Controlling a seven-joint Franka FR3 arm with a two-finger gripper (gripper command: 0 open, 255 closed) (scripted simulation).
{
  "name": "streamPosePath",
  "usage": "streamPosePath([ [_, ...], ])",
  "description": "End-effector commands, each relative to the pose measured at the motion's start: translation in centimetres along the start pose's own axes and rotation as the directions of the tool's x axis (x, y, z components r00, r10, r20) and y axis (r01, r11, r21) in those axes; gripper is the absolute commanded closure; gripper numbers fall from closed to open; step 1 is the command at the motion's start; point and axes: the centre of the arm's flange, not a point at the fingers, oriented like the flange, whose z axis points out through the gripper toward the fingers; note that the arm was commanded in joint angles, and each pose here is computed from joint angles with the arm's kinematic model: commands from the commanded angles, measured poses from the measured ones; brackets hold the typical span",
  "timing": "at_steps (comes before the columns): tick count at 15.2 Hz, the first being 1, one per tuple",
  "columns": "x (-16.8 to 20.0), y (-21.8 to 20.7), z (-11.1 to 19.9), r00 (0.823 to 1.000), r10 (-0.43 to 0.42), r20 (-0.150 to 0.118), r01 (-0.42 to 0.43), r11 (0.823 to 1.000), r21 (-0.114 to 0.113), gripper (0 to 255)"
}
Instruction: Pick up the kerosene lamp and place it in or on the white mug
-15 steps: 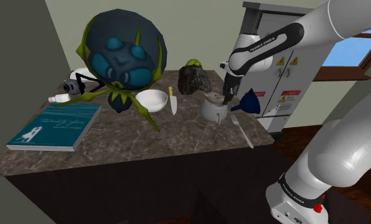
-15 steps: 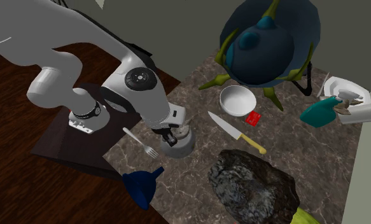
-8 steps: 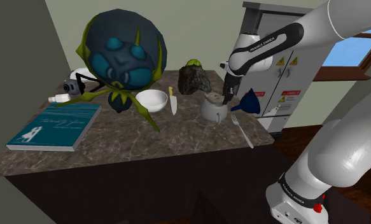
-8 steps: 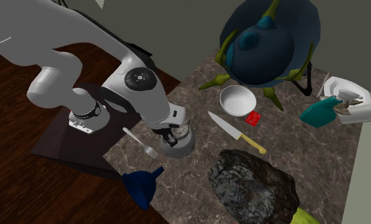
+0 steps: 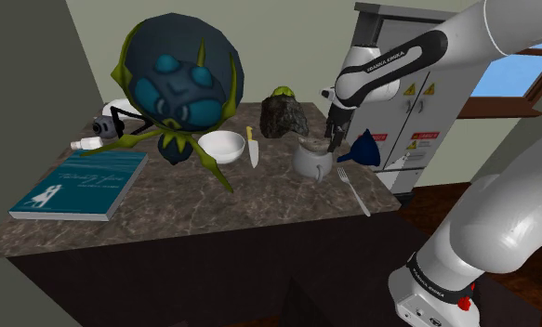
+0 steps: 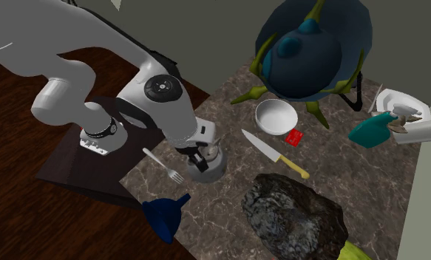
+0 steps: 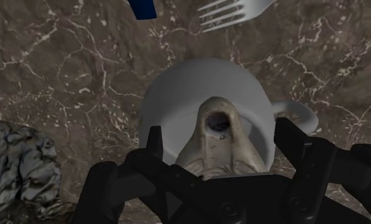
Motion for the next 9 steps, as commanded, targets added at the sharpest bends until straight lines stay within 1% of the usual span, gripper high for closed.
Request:
streamPosePath([
  [1,0.0,-0.2,-2.4,1.0,0.0,0.001,0.0,1.0,0.001,0],
  [2,0.0,-0.2,-3.4,1.0,0.0,0.001,0.0,1.0,0.001,0],
  [9,0.0,-0.2,-3.4,1.0,0.0,0.001,0.0,1.0,0.001,0],
])
